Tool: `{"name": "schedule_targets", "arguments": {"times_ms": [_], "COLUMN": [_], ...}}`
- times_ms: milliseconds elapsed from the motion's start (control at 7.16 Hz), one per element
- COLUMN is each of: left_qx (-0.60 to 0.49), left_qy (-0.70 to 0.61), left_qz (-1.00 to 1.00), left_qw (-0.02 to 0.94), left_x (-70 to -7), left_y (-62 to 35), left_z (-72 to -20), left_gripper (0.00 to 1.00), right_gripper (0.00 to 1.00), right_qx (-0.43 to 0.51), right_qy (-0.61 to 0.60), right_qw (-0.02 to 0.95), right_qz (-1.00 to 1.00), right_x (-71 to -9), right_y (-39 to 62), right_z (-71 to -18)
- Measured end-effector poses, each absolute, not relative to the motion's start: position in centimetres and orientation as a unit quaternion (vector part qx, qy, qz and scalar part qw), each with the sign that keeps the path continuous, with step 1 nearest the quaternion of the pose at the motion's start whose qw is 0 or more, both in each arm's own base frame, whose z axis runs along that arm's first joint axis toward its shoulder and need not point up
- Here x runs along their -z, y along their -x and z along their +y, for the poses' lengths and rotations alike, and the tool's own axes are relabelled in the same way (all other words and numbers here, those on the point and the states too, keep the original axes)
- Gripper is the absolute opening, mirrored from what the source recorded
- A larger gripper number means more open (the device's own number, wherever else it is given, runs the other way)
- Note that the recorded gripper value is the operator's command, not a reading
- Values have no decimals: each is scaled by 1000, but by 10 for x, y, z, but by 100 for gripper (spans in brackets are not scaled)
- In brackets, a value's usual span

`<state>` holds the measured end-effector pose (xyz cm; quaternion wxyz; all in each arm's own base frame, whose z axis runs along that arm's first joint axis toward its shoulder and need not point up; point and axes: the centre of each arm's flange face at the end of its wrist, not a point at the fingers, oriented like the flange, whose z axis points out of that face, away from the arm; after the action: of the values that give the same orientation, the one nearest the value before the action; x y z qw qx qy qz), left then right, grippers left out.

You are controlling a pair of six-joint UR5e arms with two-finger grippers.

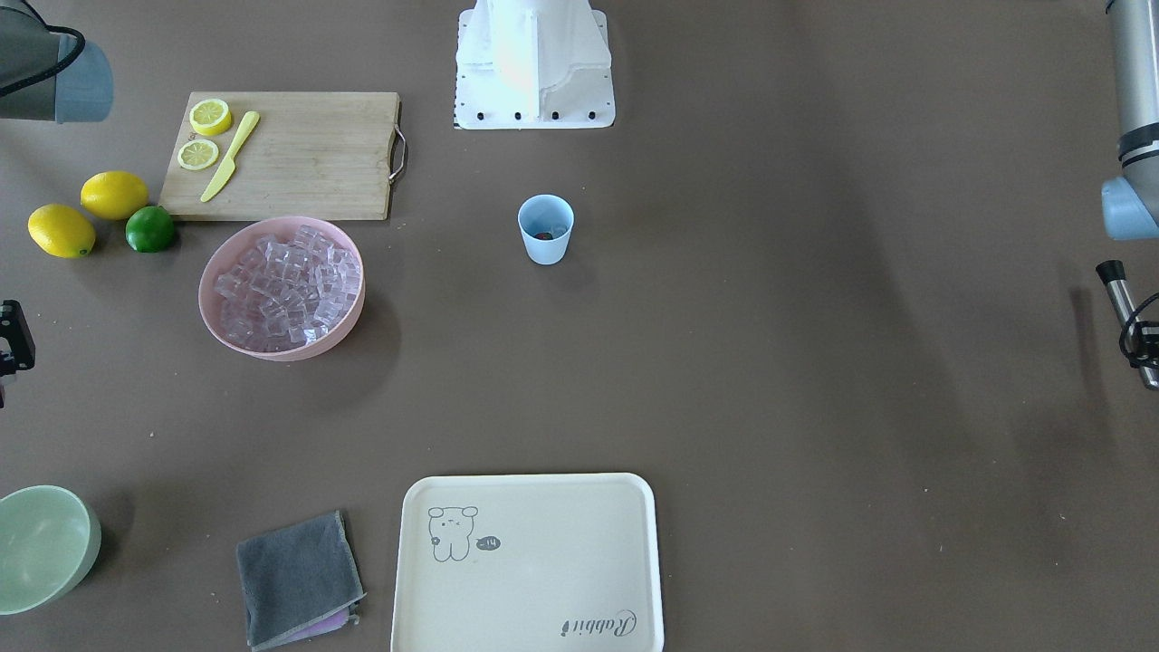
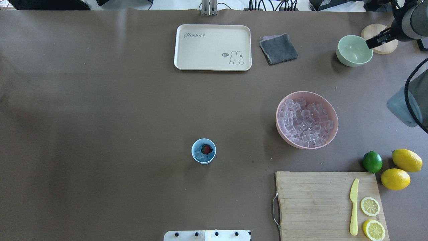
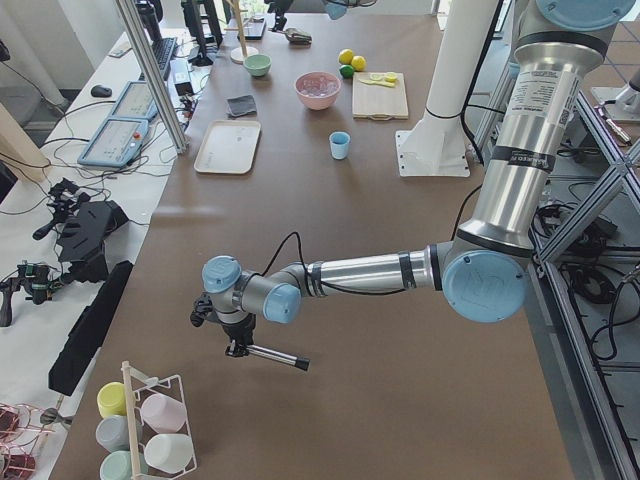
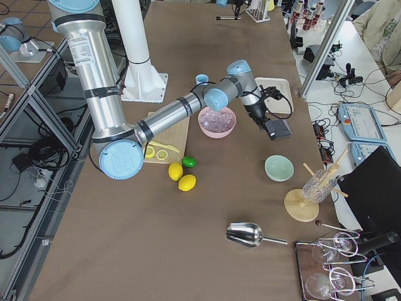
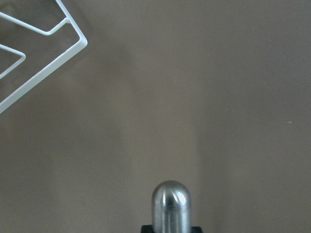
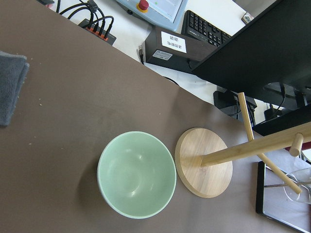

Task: Mash ice and strawberries in cup

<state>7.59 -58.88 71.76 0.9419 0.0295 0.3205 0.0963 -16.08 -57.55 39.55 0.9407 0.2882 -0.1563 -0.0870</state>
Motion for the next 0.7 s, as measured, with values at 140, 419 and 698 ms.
{"name": "schedule_targets", "arguments": {"times_ms": [140, 419, 698], "left_qx": [-99, -100, -97], "left_qy": [-26, -19, -11], "left_qz": [320, 319, 318], "left_qw": [942, 942, 943], "left_x": [-721, -728, -734], "left_y": [-79, -81, -81], "left_z": [-584, -577, -575], "left_gripper": [0, 0, 0], "right_gripper": [100, 100, 100], "right_qx": [88, 89, 89], "right_qy": [-286, -283, -282], "right_qw": [941, 941, 942], "right_qz": [-160, -162, -161], "right_x": [-397, -399, -401], "right_y": [161, 161, 161], "right_z": [-575, -573, -573]}}
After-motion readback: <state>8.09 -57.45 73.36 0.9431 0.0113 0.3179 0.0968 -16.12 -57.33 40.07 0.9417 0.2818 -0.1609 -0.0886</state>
